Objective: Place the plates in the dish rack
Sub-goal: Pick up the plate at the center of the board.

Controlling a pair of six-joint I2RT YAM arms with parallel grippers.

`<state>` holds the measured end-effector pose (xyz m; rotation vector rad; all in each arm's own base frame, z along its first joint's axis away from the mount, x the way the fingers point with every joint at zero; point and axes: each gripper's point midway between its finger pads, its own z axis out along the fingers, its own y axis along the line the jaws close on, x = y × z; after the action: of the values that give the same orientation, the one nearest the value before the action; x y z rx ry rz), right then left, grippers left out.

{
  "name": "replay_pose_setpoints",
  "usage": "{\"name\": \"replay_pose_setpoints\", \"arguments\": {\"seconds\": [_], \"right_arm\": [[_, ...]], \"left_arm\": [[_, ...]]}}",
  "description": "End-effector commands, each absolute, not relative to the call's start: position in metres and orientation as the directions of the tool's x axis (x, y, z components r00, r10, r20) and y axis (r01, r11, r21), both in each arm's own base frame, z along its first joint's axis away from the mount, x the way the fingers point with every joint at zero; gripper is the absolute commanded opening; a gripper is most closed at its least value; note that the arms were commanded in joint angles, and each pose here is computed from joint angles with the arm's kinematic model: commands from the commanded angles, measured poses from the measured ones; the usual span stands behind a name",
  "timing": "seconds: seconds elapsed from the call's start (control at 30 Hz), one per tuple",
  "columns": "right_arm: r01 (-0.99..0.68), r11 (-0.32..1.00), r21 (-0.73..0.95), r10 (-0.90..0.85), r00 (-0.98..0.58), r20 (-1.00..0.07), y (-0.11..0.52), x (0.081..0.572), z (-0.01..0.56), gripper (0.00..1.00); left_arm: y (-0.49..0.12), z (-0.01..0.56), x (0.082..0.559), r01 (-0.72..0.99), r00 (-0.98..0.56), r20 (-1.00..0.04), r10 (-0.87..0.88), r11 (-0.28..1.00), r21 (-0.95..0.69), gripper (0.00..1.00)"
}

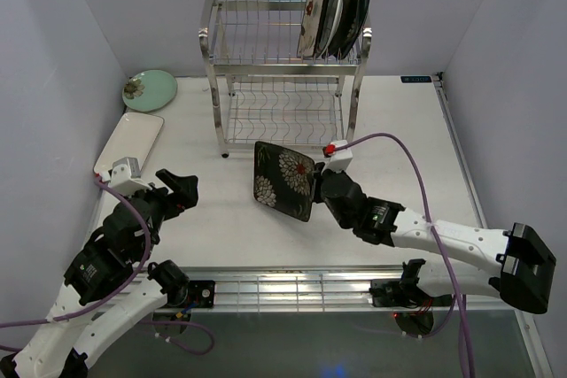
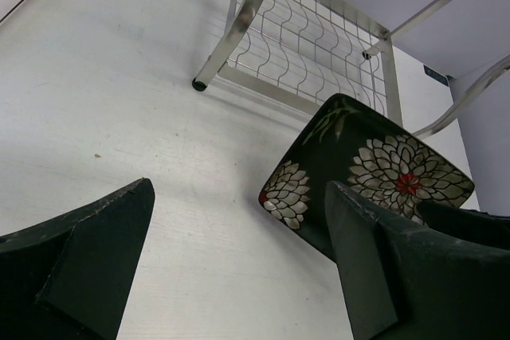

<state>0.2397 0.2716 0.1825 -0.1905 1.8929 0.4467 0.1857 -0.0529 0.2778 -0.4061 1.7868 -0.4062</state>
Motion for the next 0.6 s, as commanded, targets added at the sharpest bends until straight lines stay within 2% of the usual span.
{"name": "replay_pose_setpoints", "arguments": {"seconds": [0.0, 0.3, 0.57], "right_arm": [[-0.336, 0.858, 0.388, 0.348, -0.174, -0.921, 0.275, 0.253, 0.297, 0.08], [-0.345, 0.861, 0.374, 0.373, -0.074, -0.925, 0.250, 0.248, 0.367, 0.08], [-0.383, 0.841, 0.381, 0.395, -0.047, -0.918, 0.247, 0.241, 0.407, 0.08]], "left_arm": [[-0.051, 0.277, 0.186, -0.063, -0.234, -0.852, -0.468, 0.882, -0.467, 0.98], [-0.055, 0.274, 0.188, -0.060, -0.249, -0.855, -0.454, 0.889, -0.454, 0.98], [-0.053, 0.275, 0.187, -0.061, -0.244, -0.855, -0.459, 0.887, -0.459, 0.98]]}}
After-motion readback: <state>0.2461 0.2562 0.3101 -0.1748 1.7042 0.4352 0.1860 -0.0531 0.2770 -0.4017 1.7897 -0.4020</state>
